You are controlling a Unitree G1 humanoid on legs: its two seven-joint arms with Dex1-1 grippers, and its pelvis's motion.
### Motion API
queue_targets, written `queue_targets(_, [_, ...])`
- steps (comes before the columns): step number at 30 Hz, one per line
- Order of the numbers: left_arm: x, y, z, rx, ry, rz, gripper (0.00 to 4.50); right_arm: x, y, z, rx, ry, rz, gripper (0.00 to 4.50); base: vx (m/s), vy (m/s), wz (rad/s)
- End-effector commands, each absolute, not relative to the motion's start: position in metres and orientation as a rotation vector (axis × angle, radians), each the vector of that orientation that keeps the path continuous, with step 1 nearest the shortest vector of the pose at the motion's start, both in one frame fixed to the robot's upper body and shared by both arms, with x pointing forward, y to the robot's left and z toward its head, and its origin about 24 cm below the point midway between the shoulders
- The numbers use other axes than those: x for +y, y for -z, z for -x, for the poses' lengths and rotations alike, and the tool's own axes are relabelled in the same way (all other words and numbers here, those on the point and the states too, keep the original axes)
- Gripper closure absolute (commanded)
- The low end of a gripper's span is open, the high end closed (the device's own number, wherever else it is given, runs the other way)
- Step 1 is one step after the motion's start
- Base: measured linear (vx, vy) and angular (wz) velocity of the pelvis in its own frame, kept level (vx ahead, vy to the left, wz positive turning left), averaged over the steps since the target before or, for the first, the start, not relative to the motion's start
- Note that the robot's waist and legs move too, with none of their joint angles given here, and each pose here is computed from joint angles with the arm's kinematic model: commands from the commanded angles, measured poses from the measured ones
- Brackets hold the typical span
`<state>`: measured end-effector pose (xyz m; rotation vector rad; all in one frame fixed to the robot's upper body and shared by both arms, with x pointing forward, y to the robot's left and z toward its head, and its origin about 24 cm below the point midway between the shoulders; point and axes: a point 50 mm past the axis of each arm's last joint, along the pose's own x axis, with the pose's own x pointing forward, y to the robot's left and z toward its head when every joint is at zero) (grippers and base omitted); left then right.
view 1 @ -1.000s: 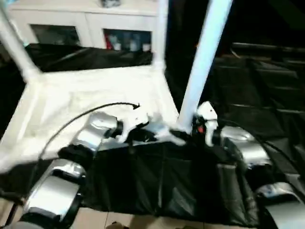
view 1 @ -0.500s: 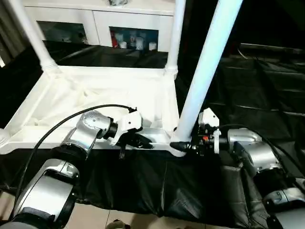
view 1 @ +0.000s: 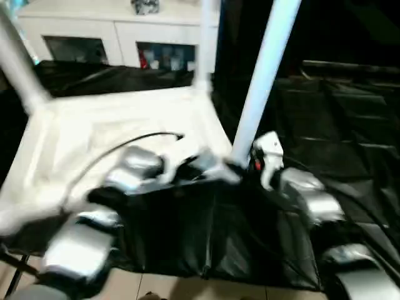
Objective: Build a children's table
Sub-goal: Insert table leg to table base
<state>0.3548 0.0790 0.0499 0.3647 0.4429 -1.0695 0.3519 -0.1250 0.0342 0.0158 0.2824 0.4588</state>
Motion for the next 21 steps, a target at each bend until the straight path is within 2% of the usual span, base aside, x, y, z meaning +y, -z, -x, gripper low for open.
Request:
queue_targets(1, [0.061, -0.053, -0.354, 0.406, 1.074, -0.356, 4.50, -0.107, -0.008, -0.340, 0.399, -0.471, -0.018, 1.74, 0.000, 0.000, 0.00])
queue_targets(2, [0.058, -0.052, -0.353, 0.394, 1.086, -0.365, 4.50, -0.102, -0.009, -0.340, 0.388, -0.480, -0.023, 1.74, 0.000, 0.000, 0.00])
queue_targets(3, [0.055, -0.050, -0.351, 0.392, 1.103, -0.377, 4.50, -0.096, -0.012, -0.341, 0.361, -0.491, -0.009, 1.39, 0.000, 0.000, 0.00])
queue_targets(4, [0.055, -0.050, -0.350, 0.388, 1.111, -0.385, 4.50, -0.095, -0.012, -0.342, 0.352, -0.493, -0.007, 1.39, 0.000, 0.000, 0.00])
queue_targets(5, [0.056, -0.050, -0.350, 0.388, 1.118, -0.391, 4.50, -0.094, -0.013, -0.342, 0.345, -0.492, -0.015, 1.39, 0.000, 0.000, 0.00])
queue_targets(7, [0.058, -0.049, -0.350, 0.388, 1.123, -0.406, 4.50, -0.095, -0.015, -0.343, 0.336, -0.493, -0.042, 1.00, 0.000, 0.000, 0.00])
queue_targets(11, [0.070, -0.051, -0.347, 0.360, 1.189, -0.449, 4.50, -0.104, -0.024, -0.346, 0.280, -0.557, -0.020, 0.93, 0.000, 0.000, 0.00])
queue_targets(12, [0.075, -0.051, -0.346, 0.361, 1.214, -0.449, 4.50, -0.109, -0.026, -0.346, 0.269, -0.597, -0.017, 0.69, 0.000, 0.000, 0.00])
queue_targets(13, [0.081, -0.051, -0.342, 0.349, 1.271, -0.455, 4.50, -0.115, -0.029, -0.344, 0.260, -0.676, -0.006, 0.69, 0.000, 0.000, 0.00])
queue_targets(14, [0.081, -0.051, -0.342, 0.349, 1.271, -0.455, 4.50, -0.115, -0.029, -0.344, 0.260, -0.676, -0.006, 0.69, 0.000, 0.000, 0.00])
queue_targets(16, [0.095, -0.050, -0.336, 0.357, 1.367, -0.476, 4.50, -0.126, -0.033, -0.335, 0.256, -0.860, 0.062, 0.69, 0.000, 0.000, 0.00])
queue_targets(21, [0.113, -0.053, -0.331, 0.391, 1.468, -0.461, 4.50, -0.141, -0.037, -0.321, 0.286, -1.081, 0.124, 0.69, 0.000, 0.000, 0.00])
